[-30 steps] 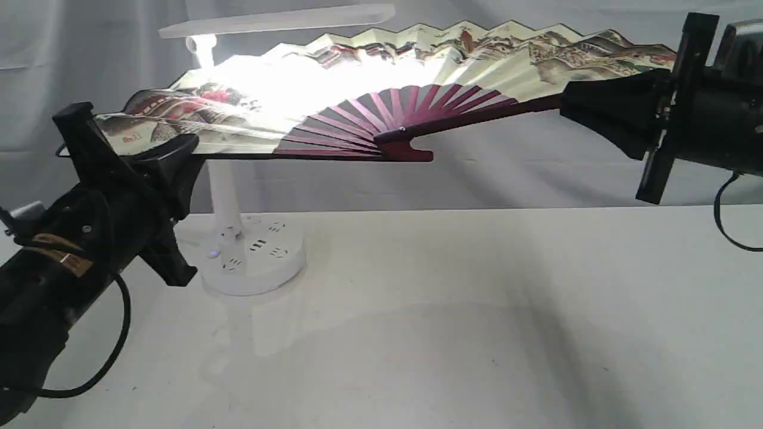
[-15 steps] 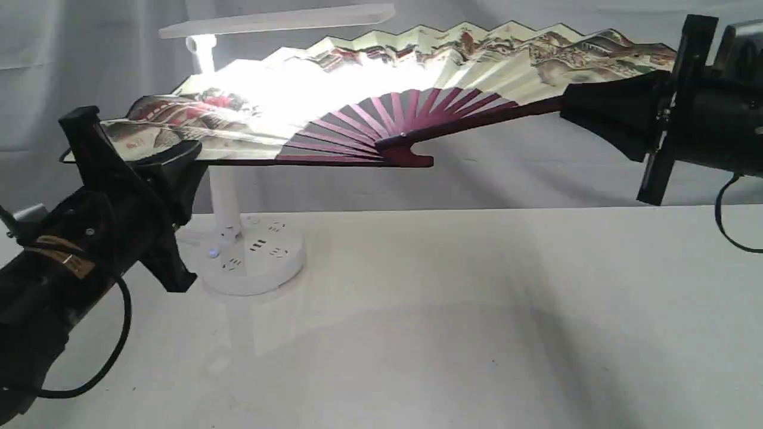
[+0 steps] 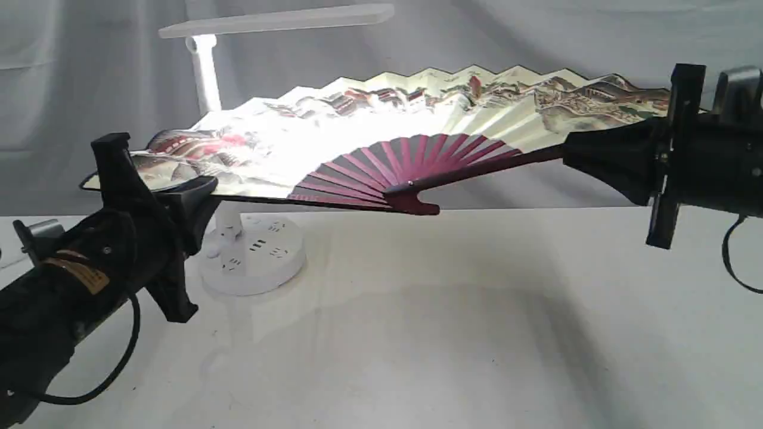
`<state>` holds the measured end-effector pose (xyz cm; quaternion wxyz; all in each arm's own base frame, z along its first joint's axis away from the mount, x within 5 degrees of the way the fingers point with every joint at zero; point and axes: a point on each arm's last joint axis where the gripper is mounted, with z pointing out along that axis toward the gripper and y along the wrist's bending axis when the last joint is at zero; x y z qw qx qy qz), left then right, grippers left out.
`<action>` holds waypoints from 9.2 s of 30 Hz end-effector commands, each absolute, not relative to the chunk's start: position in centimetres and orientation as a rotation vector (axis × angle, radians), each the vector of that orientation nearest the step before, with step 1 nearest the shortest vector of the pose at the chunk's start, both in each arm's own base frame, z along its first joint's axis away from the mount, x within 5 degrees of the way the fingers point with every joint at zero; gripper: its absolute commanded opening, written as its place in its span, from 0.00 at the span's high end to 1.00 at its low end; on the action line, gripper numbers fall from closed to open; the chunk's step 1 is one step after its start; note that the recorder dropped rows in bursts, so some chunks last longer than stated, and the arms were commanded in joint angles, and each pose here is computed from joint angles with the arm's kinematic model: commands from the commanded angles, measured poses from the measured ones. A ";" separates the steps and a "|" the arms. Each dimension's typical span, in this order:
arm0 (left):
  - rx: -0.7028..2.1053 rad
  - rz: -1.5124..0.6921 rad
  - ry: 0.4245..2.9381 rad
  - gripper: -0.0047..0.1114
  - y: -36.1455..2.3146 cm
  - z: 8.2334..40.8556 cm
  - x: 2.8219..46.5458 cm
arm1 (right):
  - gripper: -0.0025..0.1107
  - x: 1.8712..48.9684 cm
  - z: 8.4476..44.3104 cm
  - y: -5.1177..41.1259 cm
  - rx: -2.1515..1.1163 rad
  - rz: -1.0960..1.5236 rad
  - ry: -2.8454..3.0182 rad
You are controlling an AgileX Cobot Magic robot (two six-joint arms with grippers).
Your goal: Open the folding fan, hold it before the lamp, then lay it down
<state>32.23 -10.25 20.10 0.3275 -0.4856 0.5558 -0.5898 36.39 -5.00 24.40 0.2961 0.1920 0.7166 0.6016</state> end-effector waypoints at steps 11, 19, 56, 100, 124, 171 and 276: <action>-1.370 -1.522 1.481 0.96 -10.8 16.9 33.3 | 0.98 32.6 20.1 -10.8 0.731 1.374 1.925; -1.320 -1.574 1.559 0.96 -14.8 15.5 34.7 | 0.98 31.6 17.9 -12.4 0.819 1.323 1.972; -1.198 -1.623 1.739 0.96 -21.3 7.2 41.1 | 0.98 30.6 8.8 -18.4 1.134 1.069 1.933; -1.043 -1.693 1.771 0.71 -22.0 7.8 40.8 | 0.46 30.6 9.5 -18.4 1.107 1.056 1.940; -0.892 -1.549 2.130 0.81 -22.4 12.9 39.5 | 0.50 29.0 17.7 -14.6 0.936 1.021 2.236; 0.012 -0.001 2.758 0.96 -6.4 26.7 32.0 | 0.74 29.9 21.0 -4.4 0.146 0.162 2.913; -0.023 -0.054 1.370 0.96 -0.5 41.0 -9.1 | 0.98 -5.8 37.1 1.4 0.022 -0.209 1.629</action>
